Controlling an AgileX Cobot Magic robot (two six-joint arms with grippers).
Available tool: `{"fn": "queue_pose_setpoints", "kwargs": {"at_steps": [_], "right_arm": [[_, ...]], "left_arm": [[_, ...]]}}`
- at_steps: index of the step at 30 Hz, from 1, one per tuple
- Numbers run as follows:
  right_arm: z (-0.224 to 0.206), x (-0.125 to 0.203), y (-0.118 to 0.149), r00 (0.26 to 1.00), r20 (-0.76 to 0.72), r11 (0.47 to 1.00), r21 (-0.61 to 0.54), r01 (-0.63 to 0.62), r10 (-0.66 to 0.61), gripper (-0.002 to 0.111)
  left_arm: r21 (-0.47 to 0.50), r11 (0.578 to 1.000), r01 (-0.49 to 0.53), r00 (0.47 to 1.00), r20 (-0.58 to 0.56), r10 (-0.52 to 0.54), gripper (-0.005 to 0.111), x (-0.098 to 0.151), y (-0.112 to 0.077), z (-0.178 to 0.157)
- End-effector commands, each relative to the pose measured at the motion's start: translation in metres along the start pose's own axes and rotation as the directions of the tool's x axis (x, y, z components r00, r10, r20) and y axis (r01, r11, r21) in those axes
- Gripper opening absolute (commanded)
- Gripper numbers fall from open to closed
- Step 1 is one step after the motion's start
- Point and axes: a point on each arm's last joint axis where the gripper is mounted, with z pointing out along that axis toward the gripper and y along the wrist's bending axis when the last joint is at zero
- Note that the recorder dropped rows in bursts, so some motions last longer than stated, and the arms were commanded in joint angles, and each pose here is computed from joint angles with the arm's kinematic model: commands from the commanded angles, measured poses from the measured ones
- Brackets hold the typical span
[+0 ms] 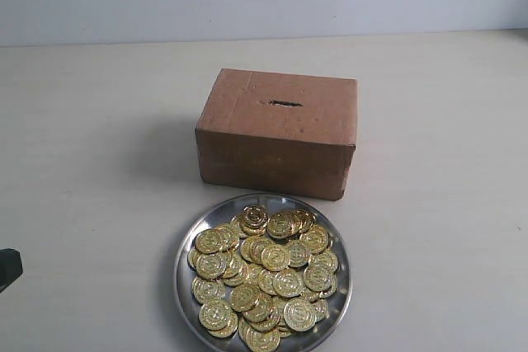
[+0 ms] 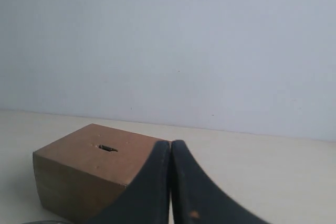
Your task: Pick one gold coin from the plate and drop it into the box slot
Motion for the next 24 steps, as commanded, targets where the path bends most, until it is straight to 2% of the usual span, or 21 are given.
{"fn": "queue_pose_setpoints", "kwargs": {"at_steps": [1,9,16,18,24], "right_arm": [[0.0,0.001,0.0,1.0,0.002,1.0,-0.003,-0.014,0.014,0.0],[0.0,-0.001,0.001,1.0,0.03,1.0,-0.012,-0.008,0.009,0.0],[-0.002,-0.012,-0.008,0.988,0.153,0.996,0.084,-0.028,0.015,0.0],[-0.002,-0.01,-0.011,0.991,0.128,0.991,0.124,-0.043,0.027,0.0],[-0.003,0.012,-0.018,0.99,-0.098,0.973,0.215,-0.08,0.103,0.0]], "left_arm": [[0.003,1.0,0.007,1.0,-0.004,-0.007,0.0,0.001,0.0,0.0],[0.004,1.0,0.007,1.0,-0.012,-0.007,0.0,0.002,0.0,0.0],[0.004,1.0,0.007,1.0,-0.015,-0.007,0.0,0.002,0.0,0.0],[0.004,1.0,0.007,1.0,-0.015,-0.007,0.0,0.002,0.0,0.0],[0.004,1.0,0.007,1.0,-0.015,-0.007,0.0,0.002,0.0,0.0]]}}
